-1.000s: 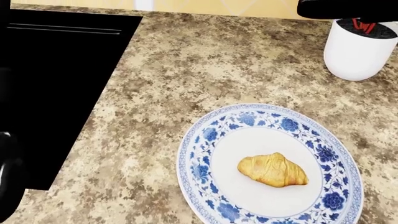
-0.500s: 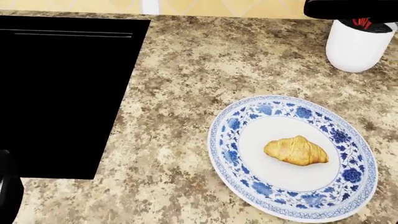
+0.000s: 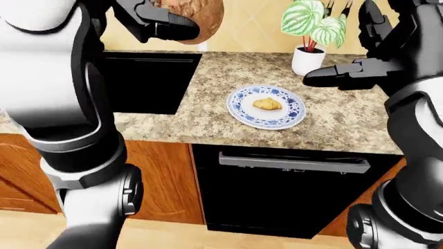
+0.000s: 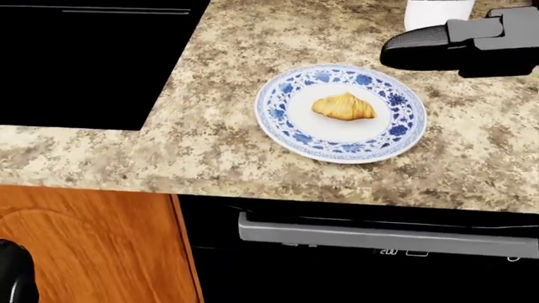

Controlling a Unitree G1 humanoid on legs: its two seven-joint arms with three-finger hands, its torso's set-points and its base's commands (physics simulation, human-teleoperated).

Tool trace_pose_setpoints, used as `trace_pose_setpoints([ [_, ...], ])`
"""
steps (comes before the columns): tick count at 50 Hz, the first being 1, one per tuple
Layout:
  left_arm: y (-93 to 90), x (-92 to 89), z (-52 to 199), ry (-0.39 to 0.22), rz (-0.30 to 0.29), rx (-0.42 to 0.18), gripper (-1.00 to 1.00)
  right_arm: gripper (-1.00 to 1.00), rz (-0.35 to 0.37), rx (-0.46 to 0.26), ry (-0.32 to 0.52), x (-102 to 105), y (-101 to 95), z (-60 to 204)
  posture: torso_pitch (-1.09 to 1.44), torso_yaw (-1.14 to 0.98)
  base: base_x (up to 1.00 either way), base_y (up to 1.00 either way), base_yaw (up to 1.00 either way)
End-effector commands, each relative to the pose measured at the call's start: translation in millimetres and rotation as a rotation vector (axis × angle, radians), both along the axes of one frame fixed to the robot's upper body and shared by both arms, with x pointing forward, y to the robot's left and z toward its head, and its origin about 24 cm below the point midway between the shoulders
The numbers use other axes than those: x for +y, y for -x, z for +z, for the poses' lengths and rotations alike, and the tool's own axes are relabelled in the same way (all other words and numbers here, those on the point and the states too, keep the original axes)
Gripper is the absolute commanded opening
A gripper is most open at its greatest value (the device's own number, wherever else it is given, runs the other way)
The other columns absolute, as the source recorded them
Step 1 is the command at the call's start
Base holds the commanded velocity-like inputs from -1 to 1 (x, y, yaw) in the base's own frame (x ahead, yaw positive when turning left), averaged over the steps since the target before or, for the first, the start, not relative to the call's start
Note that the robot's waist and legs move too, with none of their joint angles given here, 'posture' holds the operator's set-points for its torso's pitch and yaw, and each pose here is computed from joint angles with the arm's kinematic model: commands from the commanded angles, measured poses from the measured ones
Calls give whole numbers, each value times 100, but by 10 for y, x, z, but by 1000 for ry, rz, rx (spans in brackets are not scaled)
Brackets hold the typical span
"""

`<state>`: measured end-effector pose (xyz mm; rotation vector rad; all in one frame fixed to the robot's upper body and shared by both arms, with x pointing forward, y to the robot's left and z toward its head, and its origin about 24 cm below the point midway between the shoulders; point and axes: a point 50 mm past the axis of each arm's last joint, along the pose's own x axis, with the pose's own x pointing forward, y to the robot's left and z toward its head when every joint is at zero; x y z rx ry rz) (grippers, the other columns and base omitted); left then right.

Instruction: Place the pastries on the plates.

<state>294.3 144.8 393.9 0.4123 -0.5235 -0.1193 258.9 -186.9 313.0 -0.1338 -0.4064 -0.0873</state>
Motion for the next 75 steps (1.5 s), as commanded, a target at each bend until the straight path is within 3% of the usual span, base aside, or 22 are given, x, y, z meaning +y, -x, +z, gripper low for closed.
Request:
trace_pose_setpoints([
  [1, 28, 102, -19, 54, 44, -14, -100, 100, 9, -68, 1, 25, 73, 85, -14, -1, 0, 0, 0],
  [9, 52, 184, -399, 181, 59, -2, -100, 100, 37, -65, -69, 74, 131, -199, -14, -1, 0, 1, 0],
  [12, 76, 172, -606, 172, 70, 13, -100, 100, 44, -63, -89, 76, 187, -303, -14, -1, 0, 21, 0],
  [16, 128, 185, -641, 207, 81, 3, -100, 100, 46, -44, -103, 87, 224, -428, -14, -1, 0, 50, 0],
  [17, 143, 192, -667, 216, 86, -6, -100, 100, 77, -43, -143, 111, 234, -436, -14, -1, 0, 50, 0],
  [22, 203, 186, -799, 248, 69, -10, -100, 100, 72, -36, -129, 130, 269, -485, -14, -1, 0, 49, 0],
  [23, 193, 212, -835, 276, 89, -8, -100, 100, 73, -33, -127, 135, 275, -498, -14, -1, 0, 49, 0],
  [32, 274, 258, -860, 259, 112, -5, -100, 100, 70, -44, -120, 142, 387, -494, -14, -1, 1, 49, 0],
  [49, 278, 308, -931, 255, 126, 7, -100, 100, 42, -36, -74, 101, 366, -508, -14, -1, 7, 61, 0],
  [75, 357, 340, -924, 259, 132, 4, -100, 100, 49, -47, -77, 133, 423, -499, -14, -1, 15, 80, 0],
])
